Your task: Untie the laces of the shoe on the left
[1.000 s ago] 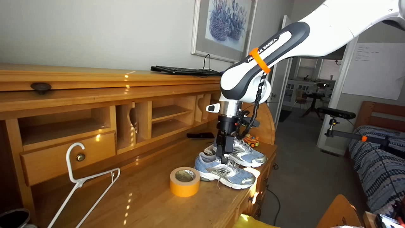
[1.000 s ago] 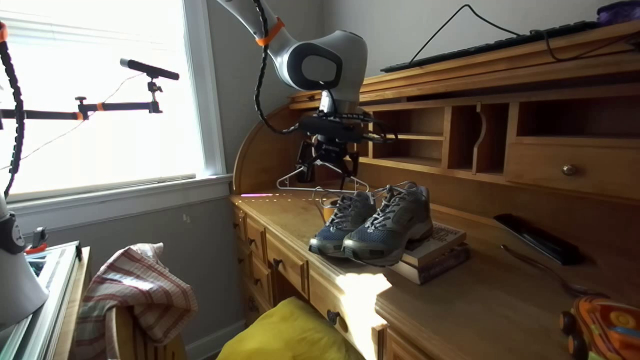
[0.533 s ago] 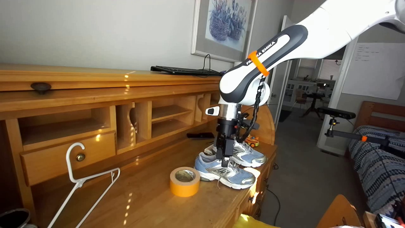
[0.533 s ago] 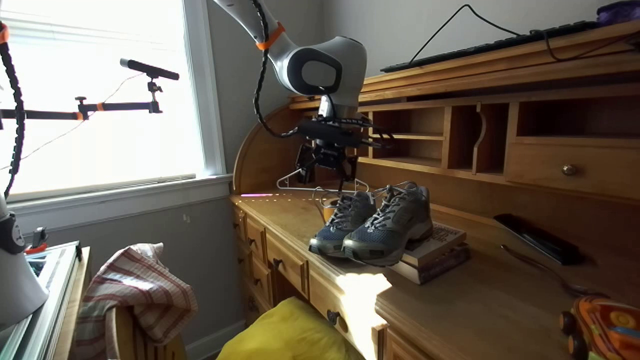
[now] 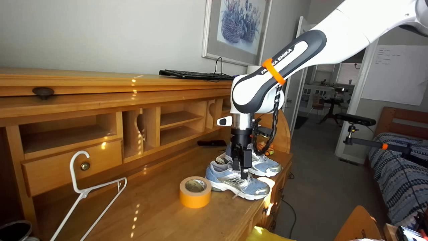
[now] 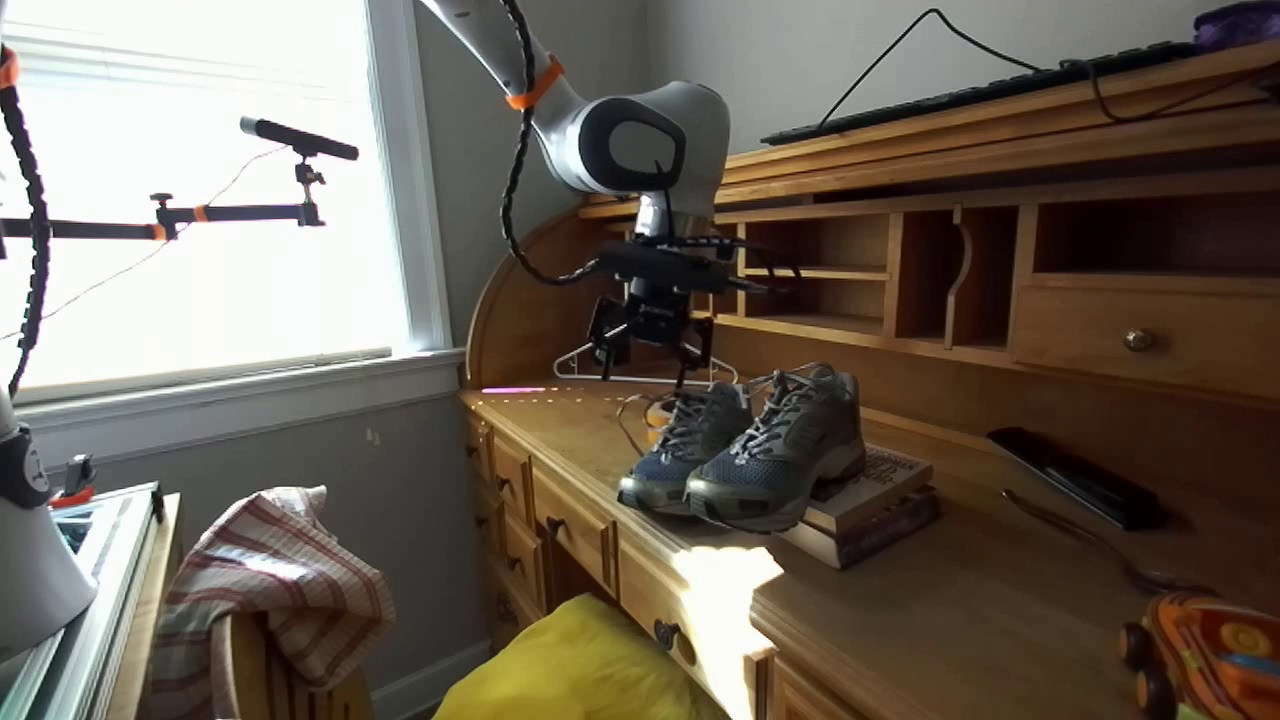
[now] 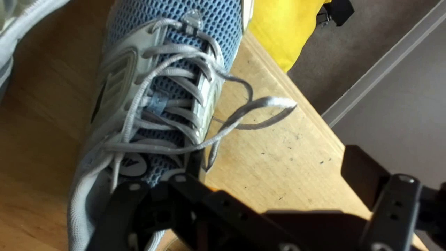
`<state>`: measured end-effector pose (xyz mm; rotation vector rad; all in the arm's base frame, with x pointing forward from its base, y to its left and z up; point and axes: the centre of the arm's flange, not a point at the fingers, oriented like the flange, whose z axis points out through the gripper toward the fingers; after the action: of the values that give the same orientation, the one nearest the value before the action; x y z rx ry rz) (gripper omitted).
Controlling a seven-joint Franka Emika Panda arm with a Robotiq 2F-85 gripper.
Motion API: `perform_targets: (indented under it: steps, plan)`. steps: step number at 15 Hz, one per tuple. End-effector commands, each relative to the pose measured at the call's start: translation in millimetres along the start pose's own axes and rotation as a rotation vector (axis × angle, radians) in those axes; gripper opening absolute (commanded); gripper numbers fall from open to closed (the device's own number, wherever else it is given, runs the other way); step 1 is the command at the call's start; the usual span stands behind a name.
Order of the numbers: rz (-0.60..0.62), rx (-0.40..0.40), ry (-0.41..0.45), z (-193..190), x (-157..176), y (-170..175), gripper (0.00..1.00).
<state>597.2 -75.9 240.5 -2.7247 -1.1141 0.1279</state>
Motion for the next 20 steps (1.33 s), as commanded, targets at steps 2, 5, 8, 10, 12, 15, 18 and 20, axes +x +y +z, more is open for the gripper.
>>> perform_targets:
  steps: [2, 5, 8, 10, 12, 15, 18, 20]
  plan:
    - [-0.02, 0.003, -0.103, 3.1, 0.2, -1.7, 1.0]
    - [-0.046, -0.002, -0.153, 6.2, -1.9, -4.0, 1.0]
    - [-0.076, -0.016, -0.192, 7.9, -4.3, -5.6, 1.0]
    - [-0.091, -0.03, -0.218, 9.2, -6.0, -5.9, 1.0]
    - [-0.103, -0.041, -0.244, 12.0, -9.1, -4.5, 1.0]
    - [-0.115, -0.047, -0.281, 17.6, -15.4, -1.7, 1.0]
    - [-0.125, -0.042, -0.31, 20.6, -23.1, -0.2, 1.0]
    - [-0.13, -0.033, -0.327, 18.3, -28.3, -1.4, 1.0]
